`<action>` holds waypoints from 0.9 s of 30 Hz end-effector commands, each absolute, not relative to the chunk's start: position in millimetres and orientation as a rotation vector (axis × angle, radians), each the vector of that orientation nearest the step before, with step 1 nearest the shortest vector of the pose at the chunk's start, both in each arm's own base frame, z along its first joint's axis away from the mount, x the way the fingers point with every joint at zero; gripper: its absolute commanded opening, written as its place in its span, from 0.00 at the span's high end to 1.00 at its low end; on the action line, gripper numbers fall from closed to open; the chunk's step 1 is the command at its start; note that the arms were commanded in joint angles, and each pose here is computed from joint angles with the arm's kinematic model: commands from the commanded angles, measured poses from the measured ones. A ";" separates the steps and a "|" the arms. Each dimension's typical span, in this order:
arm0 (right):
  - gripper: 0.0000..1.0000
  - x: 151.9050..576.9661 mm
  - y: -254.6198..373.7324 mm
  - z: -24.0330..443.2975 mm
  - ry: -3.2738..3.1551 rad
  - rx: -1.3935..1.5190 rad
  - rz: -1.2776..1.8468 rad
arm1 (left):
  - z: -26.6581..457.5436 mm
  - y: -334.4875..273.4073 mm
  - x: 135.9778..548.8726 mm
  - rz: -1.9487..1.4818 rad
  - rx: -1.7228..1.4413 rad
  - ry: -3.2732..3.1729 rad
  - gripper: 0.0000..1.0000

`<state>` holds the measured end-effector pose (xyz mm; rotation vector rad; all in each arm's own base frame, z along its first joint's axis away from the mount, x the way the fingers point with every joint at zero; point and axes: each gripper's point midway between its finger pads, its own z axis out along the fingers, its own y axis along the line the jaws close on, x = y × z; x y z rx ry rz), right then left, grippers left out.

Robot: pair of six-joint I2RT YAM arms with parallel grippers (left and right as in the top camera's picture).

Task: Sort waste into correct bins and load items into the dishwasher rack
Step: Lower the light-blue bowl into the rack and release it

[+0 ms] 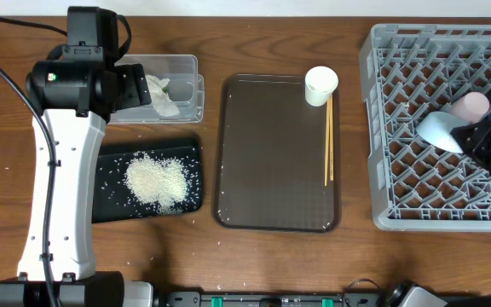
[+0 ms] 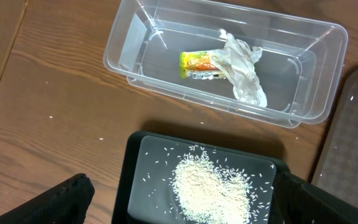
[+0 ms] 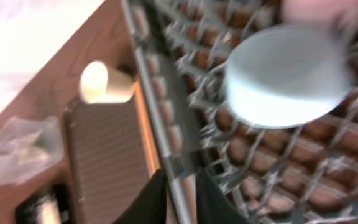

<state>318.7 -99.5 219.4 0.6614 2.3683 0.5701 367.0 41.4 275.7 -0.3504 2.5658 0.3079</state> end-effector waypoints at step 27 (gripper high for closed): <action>0.96 385.8 -130.3 118.1 2.491 0.788 0.396 | 278.0 44.5 364.7 0.324 -0.347 2.562 0.04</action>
